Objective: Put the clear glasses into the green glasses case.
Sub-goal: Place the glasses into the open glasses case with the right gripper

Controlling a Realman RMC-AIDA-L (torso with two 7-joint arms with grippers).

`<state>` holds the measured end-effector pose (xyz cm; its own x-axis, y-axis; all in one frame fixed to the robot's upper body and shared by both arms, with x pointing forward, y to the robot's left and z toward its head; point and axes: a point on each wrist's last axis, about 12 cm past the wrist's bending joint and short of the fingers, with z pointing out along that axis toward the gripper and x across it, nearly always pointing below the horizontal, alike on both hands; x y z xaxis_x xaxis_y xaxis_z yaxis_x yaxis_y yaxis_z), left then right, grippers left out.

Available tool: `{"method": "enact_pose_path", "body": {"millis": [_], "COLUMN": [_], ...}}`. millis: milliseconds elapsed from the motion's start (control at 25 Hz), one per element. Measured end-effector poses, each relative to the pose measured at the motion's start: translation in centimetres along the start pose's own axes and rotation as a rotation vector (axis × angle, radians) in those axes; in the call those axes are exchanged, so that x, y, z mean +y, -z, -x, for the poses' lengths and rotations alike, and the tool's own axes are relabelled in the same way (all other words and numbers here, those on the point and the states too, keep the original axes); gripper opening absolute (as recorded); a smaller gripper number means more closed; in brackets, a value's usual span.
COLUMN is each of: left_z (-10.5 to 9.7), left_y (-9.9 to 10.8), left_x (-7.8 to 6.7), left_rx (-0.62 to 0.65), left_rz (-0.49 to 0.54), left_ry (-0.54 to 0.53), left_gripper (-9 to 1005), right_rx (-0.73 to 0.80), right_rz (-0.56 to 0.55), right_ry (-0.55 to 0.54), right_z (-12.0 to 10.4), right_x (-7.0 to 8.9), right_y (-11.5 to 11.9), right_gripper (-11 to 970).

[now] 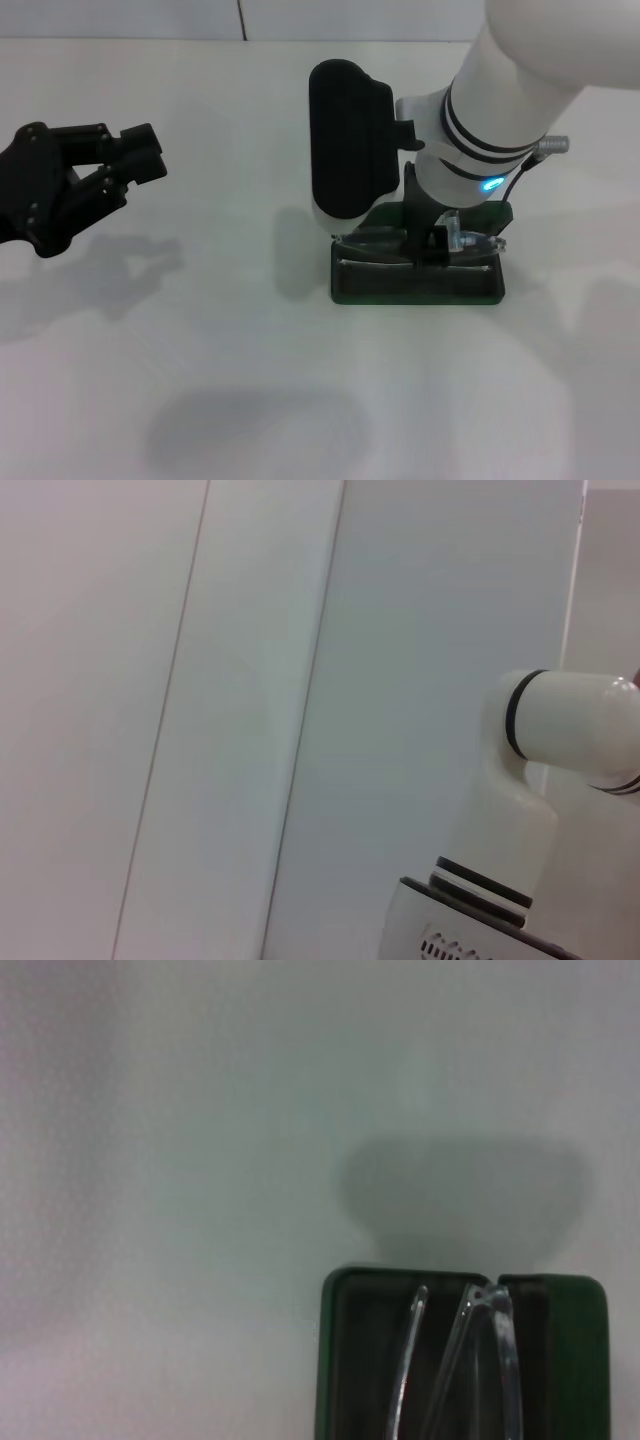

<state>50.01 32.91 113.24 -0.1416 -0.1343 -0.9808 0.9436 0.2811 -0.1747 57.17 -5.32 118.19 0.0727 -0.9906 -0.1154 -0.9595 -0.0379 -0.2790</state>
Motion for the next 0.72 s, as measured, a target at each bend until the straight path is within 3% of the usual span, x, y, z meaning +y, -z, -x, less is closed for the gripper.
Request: {"method": "enact_pose_path", "body": {"millis": [720], "left_z": [-0.16], "left_y": [0.24], "left_x": [-0.17], "left_rx": [-0.008], "left_rz": [0.010], "left_ry": [-0.006], "left_gripper": [193], "right_rx": [0.029], "right_rz": [-0.040], "right_ry": [0.030], "right_z": [0.42], "right_x": [0.40], "right_y": [-0.43], "right_gripper": [137]}}
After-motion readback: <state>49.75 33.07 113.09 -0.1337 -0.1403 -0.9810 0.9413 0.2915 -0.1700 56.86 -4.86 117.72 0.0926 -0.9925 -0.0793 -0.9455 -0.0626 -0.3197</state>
